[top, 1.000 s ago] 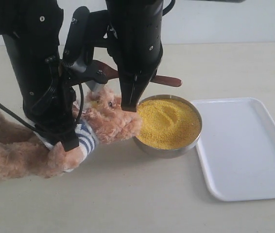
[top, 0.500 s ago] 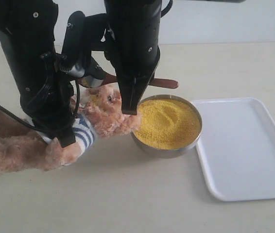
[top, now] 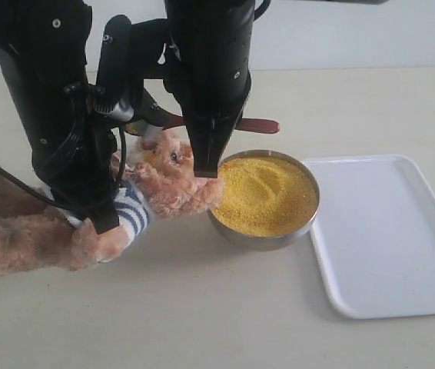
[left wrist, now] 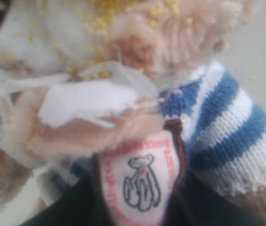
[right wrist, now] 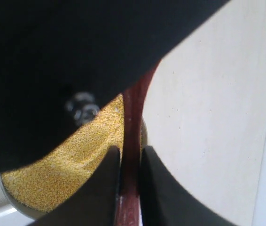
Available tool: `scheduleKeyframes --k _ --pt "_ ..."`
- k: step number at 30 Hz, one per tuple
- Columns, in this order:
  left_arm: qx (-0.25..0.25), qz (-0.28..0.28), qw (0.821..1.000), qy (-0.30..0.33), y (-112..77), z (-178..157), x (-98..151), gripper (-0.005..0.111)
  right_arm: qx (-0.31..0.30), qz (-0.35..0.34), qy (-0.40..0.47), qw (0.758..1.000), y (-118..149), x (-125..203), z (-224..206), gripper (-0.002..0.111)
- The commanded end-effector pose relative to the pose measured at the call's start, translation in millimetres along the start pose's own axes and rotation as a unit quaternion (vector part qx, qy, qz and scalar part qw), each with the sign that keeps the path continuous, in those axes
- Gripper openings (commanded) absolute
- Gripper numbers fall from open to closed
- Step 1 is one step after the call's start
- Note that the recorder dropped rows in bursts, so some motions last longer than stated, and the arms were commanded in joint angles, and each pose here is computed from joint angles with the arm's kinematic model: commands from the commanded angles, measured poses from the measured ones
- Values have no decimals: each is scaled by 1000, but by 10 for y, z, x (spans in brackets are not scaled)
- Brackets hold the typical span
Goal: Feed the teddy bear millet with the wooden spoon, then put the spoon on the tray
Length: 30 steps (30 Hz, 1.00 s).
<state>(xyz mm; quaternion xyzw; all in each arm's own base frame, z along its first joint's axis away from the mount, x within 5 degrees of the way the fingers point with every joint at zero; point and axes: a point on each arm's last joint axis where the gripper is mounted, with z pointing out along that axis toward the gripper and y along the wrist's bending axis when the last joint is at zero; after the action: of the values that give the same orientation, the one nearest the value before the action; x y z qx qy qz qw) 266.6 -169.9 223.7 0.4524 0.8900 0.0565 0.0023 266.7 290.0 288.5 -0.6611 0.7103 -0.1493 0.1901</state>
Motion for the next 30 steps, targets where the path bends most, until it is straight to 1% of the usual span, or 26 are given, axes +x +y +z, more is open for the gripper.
scheduleKeyframes --k 1,10,15,21,27,30 --pt "0 1 1000 -8 0 -40 10 4 7 -7 -9 1000 -18 -8 -22 0" --pt "0 1 1000 -8 0 -40 10 4 12 -14 -19 1000 -24 -25 -19 0" --pt "-1 1 1000 -8 2 -40 10 4 6 -30 -9 999 44 7 78 0" --pt "-3 3 1000 -7 6 -40 12 4 9 -38 -13 999 41 4 76 0" --pt "0 -11 1000 -6 117 -26 58 4 10 -49 -15 999 40 1 76 0" --pt "0 -10 1000 -4 137 -23 71 4 13 -53 -20 998 35 -10 75 0"
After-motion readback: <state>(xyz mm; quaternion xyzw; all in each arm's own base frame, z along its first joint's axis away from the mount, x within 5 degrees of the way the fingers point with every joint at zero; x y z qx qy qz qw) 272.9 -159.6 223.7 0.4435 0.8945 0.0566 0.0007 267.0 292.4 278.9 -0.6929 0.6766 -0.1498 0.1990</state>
